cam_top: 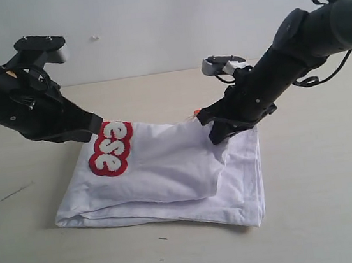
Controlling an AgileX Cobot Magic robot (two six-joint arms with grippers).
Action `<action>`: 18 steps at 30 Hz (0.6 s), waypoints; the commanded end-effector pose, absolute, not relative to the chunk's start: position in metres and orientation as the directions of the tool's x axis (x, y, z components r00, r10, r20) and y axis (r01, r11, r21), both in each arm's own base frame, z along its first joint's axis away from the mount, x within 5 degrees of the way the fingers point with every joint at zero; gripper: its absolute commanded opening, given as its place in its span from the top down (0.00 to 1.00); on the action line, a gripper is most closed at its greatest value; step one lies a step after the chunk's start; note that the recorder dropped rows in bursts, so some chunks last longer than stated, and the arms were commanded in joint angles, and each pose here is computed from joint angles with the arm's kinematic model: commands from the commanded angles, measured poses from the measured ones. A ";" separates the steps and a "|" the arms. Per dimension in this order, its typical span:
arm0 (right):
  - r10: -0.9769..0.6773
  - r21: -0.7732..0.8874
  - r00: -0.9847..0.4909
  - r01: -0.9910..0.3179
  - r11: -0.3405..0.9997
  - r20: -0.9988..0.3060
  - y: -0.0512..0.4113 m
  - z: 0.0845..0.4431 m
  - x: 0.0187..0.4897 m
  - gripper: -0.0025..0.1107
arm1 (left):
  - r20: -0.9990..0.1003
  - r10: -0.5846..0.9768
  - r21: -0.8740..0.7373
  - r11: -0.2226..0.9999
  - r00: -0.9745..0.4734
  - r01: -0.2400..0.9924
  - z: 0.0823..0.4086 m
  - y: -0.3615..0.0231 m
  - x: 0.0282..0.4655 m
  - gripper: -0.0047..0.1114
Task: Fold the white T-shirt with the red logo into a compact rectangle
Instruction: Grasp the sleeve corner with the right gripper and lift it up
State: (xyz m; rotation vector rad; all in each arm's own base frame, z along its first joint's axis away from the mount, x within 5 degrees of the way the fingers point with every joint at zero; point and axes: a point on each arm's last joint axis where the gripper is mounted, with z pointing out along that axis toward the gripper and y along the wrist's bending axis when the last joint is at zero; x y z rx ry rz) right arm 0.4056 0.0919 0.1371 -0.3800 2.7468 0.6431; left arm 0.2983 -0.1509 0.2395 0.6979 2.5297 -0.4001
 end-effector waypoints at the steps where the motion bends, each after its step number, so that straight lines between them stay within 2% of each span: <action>1: -0.216 0.284 -0.886 -0.349 0.893 -0.410 0.084 0.189 0.399 0.98 | -0.558 0.377 -0.143 0.834 -0.739 0.533 0.245 -0.151 0.302 0.96; 3: -0.218 0.225 -0.870 -0.343 0.912 -0.442 0.078 0.216 0.393 0.98 | -0.562 0.375 -0.141 0.835 -0.737 0.532 0.245 -0.151 0.302 0.96; 7: -0.198 0.213 -0.860 -0.328 0.920 -0.471 0.074 0.260 0.376 0.98 | -0.564 0.374 -0.141 0.835 -0.736 0.532 0.245 -0.151 0.302 0.96; 11: -0.226 0.169 -0.901 -0.305 0.937 -0.370 0.066 0.290 0.357 0.98 | -0.562 0.375 -0.141 0.835 -0.737 0.532 0.245 -0.151 0.302 0.96; 15: -0.212 0.058 -0.947 -0.232 0.971 -0.241 0.051 0.295 0.343 0.98 | -0.560 0.376 -0.142 0.835 -0.738 0.532 0.245 -0.151 0.302 0.96; 18: -0.198 -0.012 -0.967 -0.199 0.980 -0.162 0.044 0.281 0.345 0.98 | -0.560 0.376 -0.142 0.835 -0.738 0.532 0.245 -0.151 0.302 0.96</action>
